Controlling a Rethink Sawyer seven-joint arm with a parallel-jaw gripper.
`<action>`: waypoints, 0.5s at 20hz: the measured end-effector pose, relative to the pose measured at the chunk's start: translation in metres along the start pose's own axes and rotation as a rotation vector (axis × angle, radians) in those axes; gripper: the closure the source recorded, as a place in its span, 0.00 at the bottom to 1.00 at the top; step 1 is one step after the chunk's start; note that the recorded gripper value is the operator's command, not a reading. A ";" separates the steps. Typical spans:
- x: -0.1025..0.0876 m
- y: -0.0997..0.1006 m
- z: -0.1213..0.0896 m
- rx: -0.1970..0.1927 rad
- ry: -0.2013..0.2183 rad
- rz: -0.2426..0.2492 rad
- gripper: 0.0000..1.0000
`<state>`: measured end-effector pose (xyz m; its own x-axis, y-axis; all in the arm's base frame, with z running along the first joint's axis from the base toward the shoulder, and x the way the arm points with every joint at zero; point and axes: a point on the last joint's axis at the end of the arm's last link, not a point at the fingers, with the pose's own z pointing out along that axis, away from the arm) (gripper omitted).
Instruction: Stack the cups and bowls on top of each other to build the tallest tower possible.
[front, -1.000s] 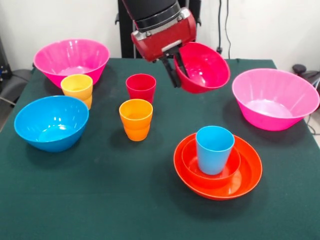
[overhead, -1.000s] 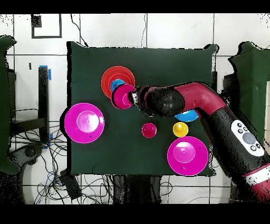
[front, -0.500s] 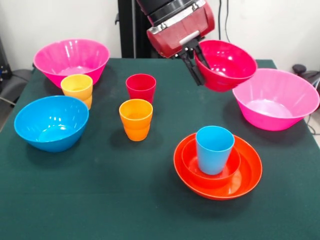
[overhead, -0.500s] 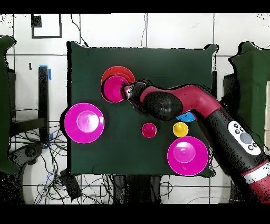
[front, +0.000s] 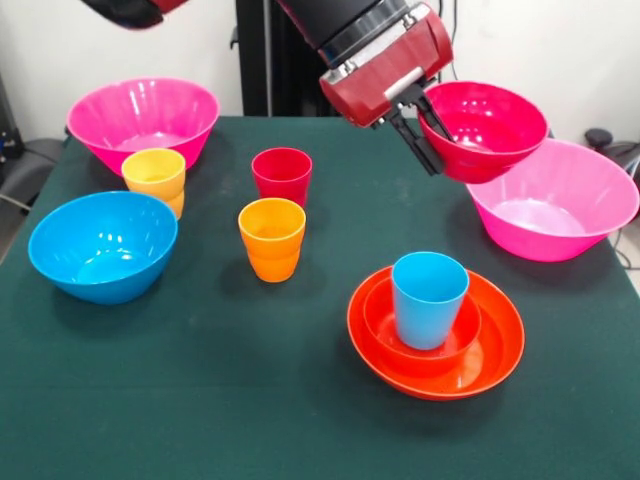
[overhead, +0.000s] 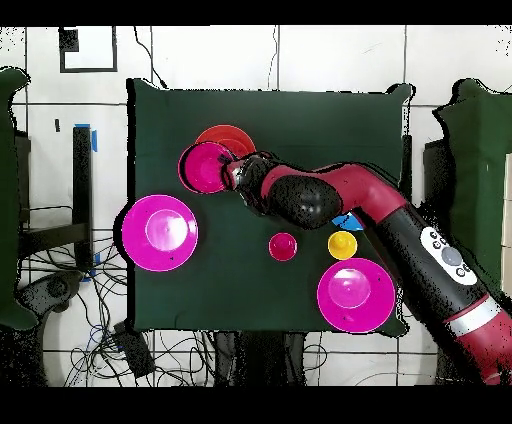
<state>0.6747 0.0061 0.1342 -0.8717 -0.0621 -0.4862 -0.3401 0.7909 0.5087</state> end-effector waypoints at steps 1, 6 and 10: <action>0.002 -0.002 0.002 -0.013 -0.005 0.007 1.00; 0.009 -0.008 0.007 -0.037 -0.019 0.012 1.00; 0.006 -0.012 0.010 -0.043 -0.034 0.009 1.00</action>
<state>0.6774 0.0027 0.1182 -0.8625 -0.0343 -0.5048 -0.3479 0.7647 0.5424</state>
